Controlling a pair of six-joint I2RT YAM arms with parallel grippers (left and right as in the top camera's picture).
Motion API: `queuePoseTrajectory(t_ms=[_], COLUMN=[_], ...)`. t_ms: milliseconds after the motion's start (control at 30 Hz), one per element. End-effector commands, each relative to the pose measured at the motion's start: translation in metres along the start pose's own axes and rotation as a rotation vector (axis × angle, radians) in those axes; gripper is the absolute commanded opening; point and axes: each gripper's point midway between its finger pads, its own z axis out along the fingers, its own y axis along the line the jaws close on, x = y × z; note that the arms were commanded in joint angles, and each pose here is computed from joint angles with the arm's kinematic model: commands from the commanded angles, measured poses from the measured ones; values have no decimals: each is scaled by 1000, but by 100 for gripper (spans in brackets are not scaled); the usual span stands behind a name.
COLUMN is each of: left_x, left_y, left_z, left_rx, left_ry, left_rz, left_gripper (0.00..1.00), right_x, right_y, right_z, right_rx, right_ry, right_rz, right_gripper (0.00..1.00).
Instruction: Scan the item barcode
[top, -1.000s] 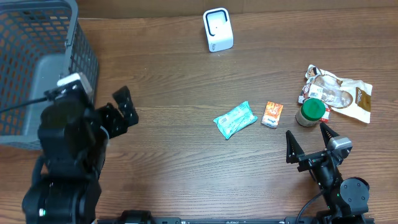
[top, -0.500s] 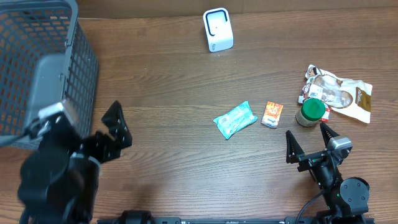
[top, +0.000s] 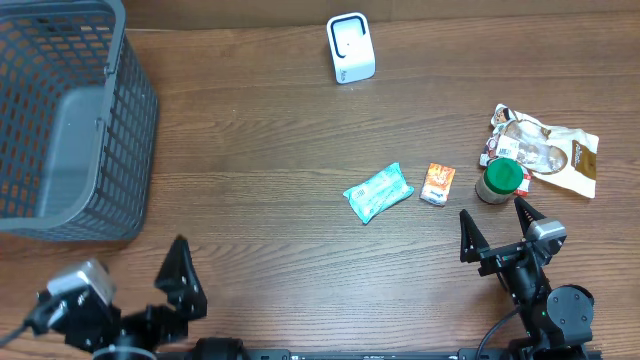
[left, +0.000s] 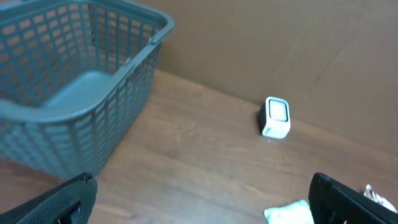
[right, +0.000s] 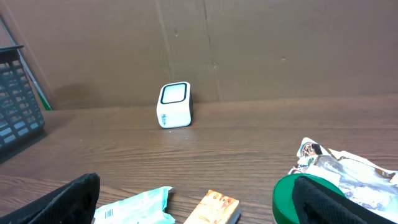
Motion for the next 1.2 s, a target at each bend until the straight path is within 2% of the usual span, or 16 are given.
queuePoseTrajectory(t_ms=[0,200,433,633,900,1067,1167], left_x=[9,41,70,50,11,5,12], left_y=[9,24,25,-1,-45,-54,-52], left_z=[-15,-25,2,29,43,44,50], left_rx=[-15,-48,-24,125,403,494,503], left_ry=[-14,23,10,-153,-486,-638,-672], left_rz=[10,7,-5,-22,-9,7,6], left_gripper=[100,100,100,100,100,100,100], right_x=[2,2,2,2,2,2,2], right_y=[-3,-3,-3,-3,-3,-3,-3], right_z=[0,0,0,0,0,0,0], right_rx=[12,12,12,12,12,12,12], right_ry=[-2,-2,-2,-2,-2,-2,-2], right_rz=[-4,-4,-4,-4,-4,-4,-4], right_gripper=[100,100,100,100,100,100,100])
